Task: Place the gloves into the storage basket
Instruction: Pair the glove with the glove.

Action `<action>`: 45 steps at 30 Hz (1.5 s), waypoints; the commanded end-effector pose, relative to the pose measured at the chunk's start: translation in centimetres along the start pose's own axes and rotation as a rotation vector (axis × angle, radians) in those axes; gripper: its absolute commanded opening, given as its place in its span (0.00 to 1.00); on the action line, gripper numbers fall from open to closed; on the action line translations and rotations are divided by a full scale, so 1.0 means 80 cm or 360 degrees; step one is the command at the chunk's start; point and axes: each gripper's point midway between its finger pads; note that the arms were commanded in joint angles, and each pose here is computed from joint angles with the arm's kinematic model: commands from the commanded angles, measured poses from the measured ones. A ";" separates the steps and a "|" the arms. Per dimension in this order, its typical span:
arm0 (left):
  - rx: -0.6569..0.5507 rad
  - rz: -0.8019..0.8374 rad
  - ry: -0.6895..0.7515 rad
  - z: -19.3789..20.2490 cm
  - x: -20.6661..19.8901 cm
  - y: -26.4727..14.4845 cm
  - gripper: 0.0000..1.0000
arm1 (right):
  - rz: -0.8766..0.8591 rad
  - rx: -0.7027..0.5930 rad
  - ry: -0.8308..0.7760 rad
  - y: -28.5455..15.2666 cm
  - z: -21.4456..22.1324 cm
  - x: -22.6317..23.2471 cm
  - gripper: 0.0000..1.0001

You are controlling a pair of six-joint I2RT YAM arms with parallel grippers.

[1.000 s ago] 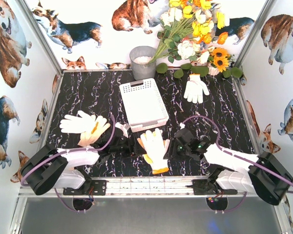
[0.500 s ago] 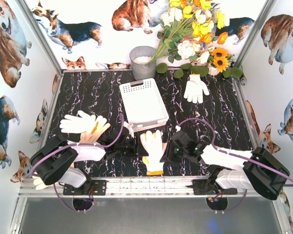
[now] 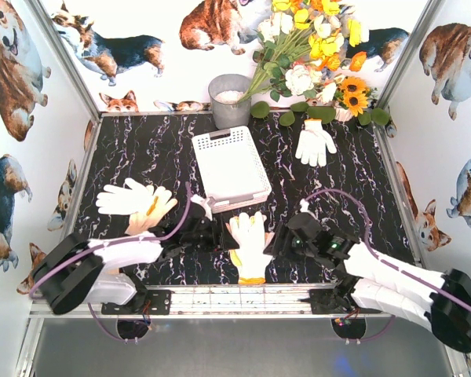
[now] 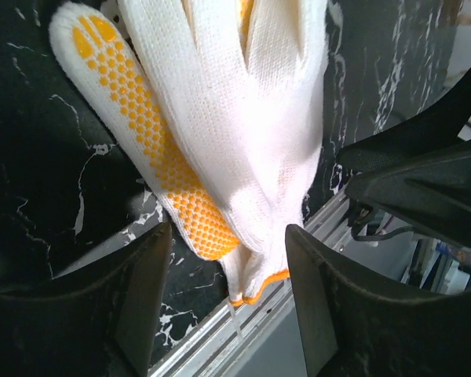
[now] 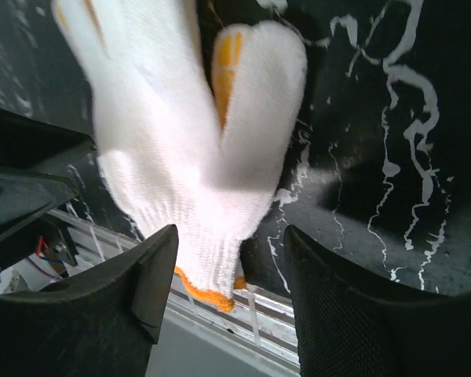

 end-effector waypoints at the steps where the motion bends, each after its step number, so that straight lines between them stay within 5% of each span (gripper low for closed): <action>1: -0.0086 -0.0161 -0.0049 -0.010 0.011 -0.018 0.55 | -0.0078 -0.0248 -0.0065 -0.026 -0.054 0.028 0.59; 10: -0.0252 -0.0156 -0.0080 -0.057 -0.015 -0.015 0.38 | -0.0174 -0.0236 -0.0084 -0.006 -0.105 0.058 0.53; 19: -0.0346 -0.0081 -0.0226 -0.072 -0.015 0.009 0.36 | -0.0165 -0.0168 -0.0101 0.041 -0.119 0.070 0.48; 39: -0.0211 -0.0148 -0.0212 -0.057 0.001 0.033 0.33 | -0.0142 -0.0222 -0.0162 0.083 -0.155 0.088 0.42; 45: -0.0225 -0.0150 -0.0207 -0.059 0.003 0.034 0.24 | -0.0169 -0.0197 -0.0142 0.093 -0.153 0.091 0.28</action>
Point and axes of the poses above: each gripper's point midway between its finger pads, its own y axis out along the fingers, its own x axis along the line the jaws close on, z = x × y
